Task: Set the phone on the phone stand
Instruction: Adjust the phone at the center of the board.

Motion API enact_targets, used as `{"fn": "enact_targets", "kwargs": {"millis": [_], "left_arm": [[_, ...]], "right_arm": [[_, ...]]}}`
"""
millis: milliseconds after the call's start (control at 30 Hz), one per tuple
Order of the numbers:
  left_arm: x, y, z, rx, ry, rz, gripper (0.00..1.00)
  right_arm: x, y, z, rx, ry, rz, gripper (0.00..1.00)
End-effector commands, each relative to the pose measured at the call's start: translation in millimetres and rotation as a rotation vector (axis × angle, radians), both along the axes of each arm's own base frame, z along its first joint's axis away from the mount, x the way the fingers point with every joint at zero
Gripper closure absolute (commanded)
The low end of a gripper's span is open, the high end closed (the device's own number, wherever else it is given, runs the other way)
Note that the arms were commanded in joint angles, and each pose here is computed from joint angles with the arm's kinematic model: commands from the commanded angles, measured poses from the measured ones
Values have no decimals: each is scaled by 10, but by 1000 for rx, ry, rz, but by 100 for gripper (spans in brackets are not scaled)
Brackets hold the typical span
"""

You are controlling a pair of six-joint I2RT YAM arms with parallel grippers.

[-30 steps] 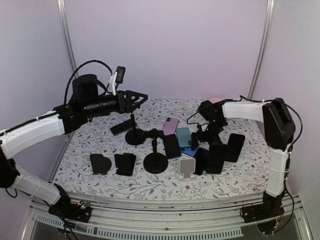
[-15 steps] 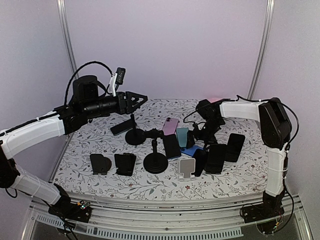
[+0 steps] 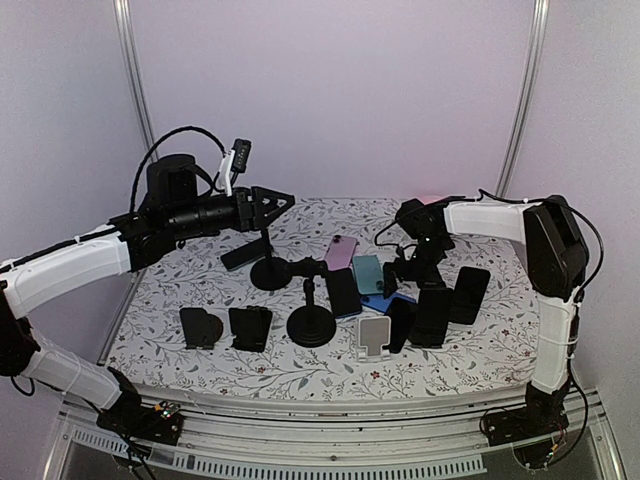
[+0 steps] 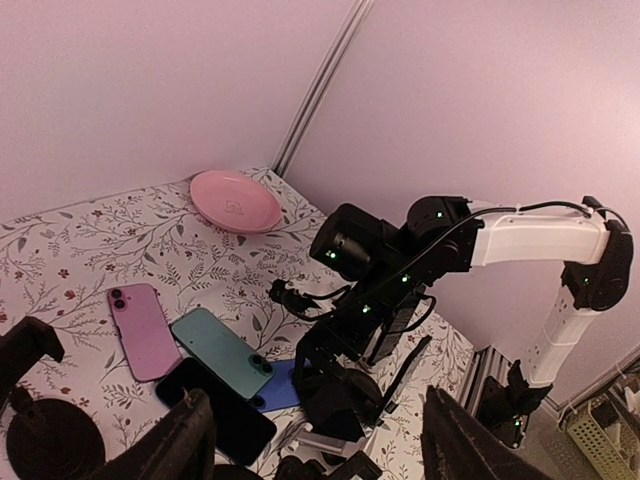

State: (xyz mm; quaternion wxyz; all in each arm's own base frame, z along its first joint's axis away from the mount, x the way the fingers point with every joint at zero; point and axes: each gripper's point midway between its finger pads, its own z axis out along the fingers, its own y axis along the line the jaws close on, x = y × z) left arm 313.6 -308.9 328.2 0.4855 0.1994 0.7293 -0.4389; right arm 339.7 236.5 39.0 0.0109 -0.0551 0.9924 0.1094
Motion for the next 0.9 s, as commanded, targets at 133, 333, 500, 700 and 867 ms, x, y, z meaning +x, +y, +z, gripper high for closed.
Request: {"fn": "enact_targets", "kwargs": {"millis": [133,333,500,700,867], "left_arm": [[-6,62,74,-23,-24,3,29],[-10,66,67,-26,-24,2,29],[-12,65,66,-29,-25,-2,29],[-13,64,57,-30,-24,-5,29],[-11,71,58,-33,-24,-3,29]], "right_arm": [[-88,-112,99,-25,16,-8,1],[-126,-163,85,-36,35,-5,1],[-163,-157,63,-33,53,1,1],[-208,-185,40,-43,69,7,1],[-236,-153,15,-28,90,17,1]]}}
